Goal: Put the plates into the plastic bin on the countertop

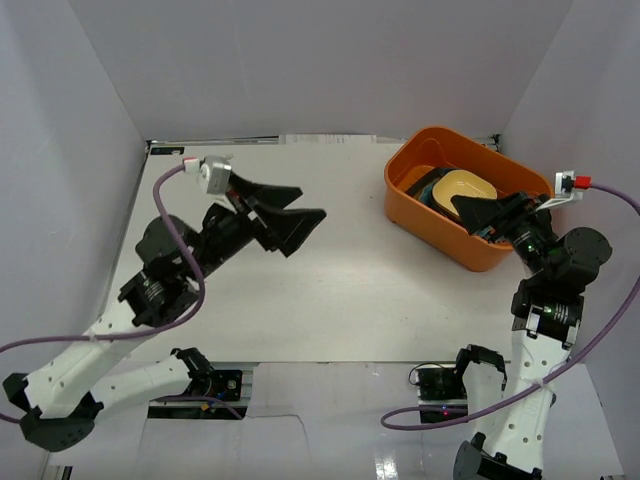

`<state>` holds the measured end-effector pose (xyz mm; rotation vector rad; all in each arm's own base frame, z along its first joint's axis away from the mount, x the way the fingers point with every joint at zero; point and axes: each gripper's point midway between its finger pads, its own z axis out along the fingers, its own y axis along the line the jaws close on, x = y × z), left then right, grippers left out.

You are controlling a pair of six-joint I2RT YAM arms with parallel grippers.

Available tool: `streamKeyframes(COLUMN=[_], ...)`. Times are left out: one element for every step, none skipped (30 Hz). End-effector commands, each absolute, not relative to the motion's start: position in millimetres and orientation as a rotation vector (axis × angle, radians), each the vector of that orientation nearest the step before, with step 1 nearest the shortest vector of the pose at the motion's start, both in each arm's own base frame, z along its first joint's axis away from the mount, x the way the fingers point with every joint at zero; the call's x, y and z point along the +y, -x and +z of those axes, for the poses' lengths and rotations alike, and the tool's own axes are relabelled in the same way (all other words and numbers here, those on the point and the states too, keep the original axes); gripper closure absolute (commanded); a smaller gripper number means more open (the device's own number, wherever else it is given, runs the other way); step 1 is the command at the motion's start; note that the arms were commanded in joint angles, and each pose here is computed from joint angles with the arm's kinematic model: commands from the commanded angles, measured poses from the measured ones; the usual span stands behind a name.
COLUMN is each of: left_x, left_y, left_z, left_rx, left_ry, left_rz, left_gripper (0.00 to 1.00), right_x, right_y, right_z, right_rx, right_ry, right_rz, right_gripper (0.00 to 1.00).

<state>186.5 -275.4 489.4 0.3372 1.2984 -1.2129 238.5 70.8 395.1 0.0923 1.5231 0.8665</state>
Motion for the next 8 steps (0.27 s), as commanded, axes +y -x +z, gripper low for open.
streamKeyframes(left_x=[-247,-237,-229,-217,-212,-208,-202,-200], left_y=[-182,-180,-176,-169,-168,-167,-164,-164], left_z=[410,404,391,382,382,374,376,377], left_rx=[1.522,1.536,1.573,1.582,1.573,1.597,1.587,1.584], left_ry=[-0.303,-0.278,-0.279,-0.278,-0.263,-0.257,-0.242,-0.239], left_rz=[-1.089,-1.064,-1.042,-1.021,-1.014,-1.001,-0.997,-0.991], left_gripper=[0.02,0.02,0.02,0.02,0.02,0.02,0.02,0.02], right_x=[87,88,89,90,91,91,91,90], right_y=[-228,-228,-229,-229,-229,-229,-229,-231], right_z=[384,384,376,375,374,379,383,388], right_rx=[1.526,1.508,1.521,1.522,1.527,1.515,1.509,1.505], right_ry=[-0.006,0.021,0.015,0.021,0.022,0.029,0.031,0.033], right_rz=[0.953,0.943,0.956,0.962,0.967,0.965,0.961,0.958], right_gripper=[0.10,0.10,0.10,0.10,0.10,0.10,0.10,0.10])
